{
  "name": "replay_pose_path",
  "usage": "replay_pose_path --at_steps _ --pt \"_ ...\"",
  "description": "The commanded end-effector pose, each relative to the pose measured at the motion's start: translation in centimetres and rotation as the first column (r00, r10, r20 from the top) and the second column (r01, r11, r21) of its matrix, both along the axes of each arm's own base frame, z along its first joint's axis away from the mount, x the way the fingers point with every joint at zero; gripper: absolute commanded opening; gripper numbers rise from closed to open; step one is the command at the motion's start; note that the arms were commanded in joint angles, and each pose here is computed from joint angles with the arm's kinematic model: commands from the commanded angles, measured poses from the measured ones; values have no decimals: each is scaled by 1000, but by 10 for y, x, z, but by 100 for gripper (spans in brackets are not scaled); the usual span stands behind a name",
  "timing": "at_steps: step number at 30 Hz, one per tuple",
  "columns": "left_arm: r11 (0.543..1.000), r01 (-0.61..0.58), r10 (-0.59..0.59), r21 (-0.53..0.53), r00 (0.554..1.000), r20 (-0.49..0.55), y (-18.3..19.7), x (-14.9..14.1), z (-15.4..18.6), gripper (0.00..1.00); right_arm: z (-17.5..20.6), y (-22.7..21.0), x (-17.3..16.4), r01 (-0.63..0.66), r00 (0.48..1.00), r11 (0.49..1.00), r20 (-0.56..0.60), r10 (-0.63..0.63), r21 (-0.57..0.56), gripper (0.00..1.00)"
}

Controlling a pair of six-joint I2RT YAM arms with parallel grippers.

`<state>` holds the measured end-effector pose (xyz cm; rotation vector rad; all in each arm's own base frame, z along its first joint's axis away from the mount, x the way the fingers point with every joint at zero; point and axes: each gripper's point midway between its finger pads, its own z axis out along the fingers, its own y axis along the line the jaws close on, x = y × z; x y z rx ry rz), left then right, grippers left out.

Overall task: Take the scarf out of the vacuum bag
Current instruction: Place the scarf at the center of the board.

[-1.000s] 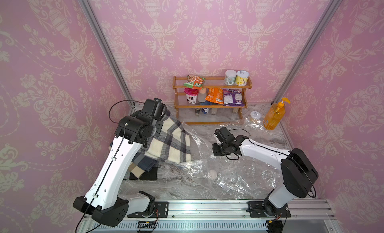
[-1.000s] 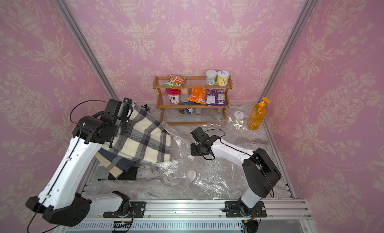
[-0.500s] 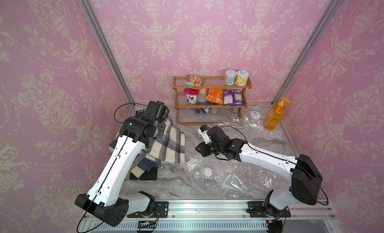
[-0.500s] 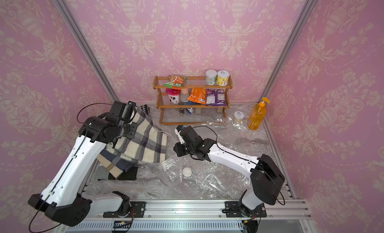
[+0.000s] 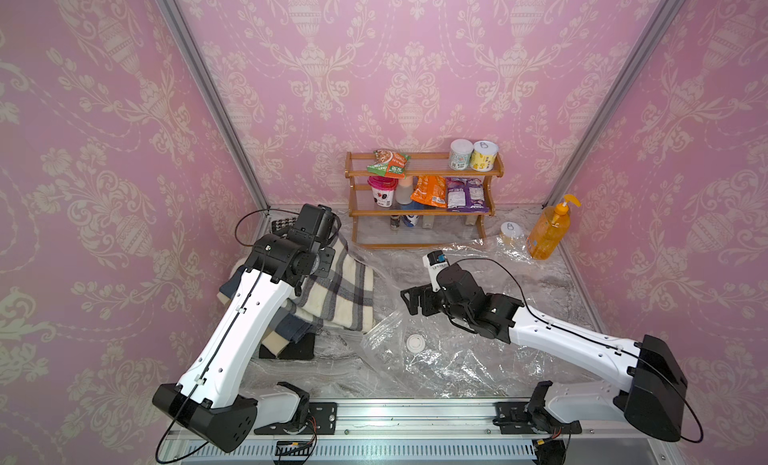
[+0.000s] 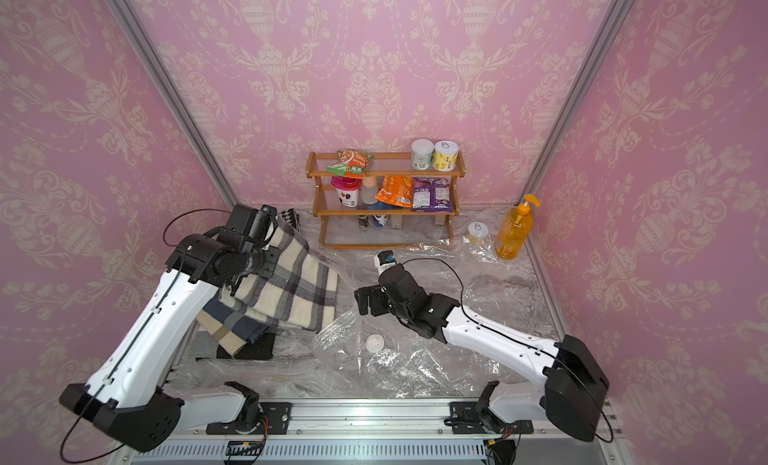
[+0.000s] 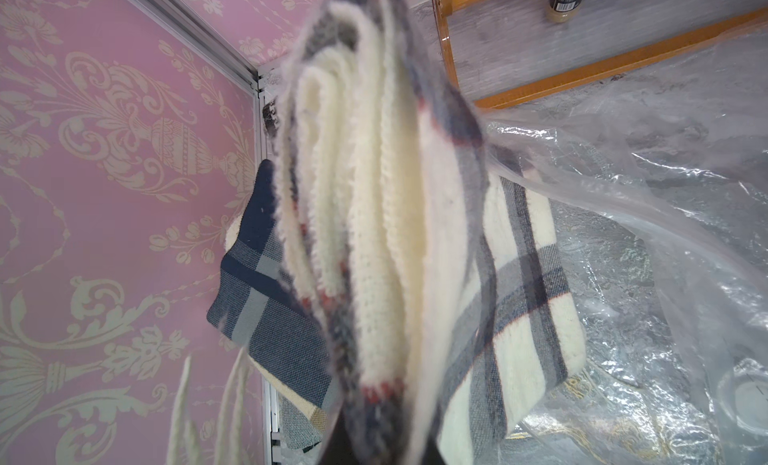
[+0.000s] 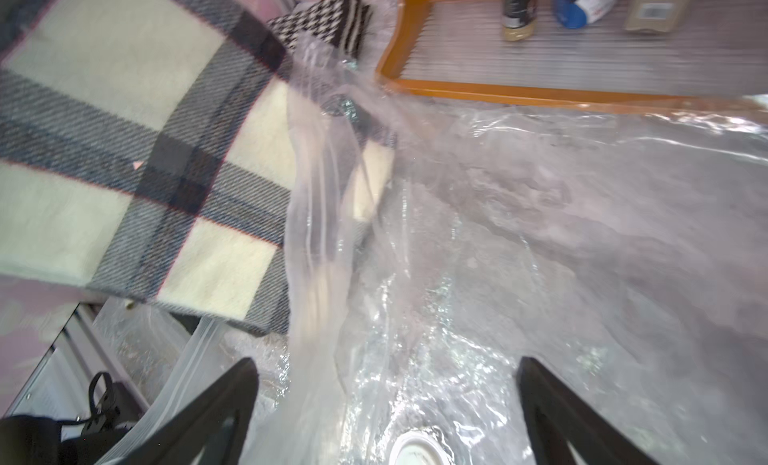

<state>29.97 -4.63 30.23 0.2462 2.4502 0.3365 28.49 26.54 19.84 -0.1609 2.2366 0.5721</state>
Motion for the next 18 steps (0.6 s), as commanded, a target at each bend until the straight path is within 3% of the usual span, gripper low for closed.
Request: replay_pose_path --at_steps 1,8,15,18 --pt "998 -9 11 -62 999 43 -5 8 1 0 -31 -89 8 380 913 912 -96 -396 -154 100" --pt "996 12 -8 -86 999 48 -12 12 -4 0 -77 -119 -17 495 795 836 -266 -546 -237 100" --pt "993 35 -28 -112 997 66 -17 11 -1 0 -101 -147 -31 565 576 636 -300 -760 -525 100" --pt "991 50 -40 -122 996 83 -17 7 3 0 -118 -144 -29 523 533 600 -317 -784 -605 100"
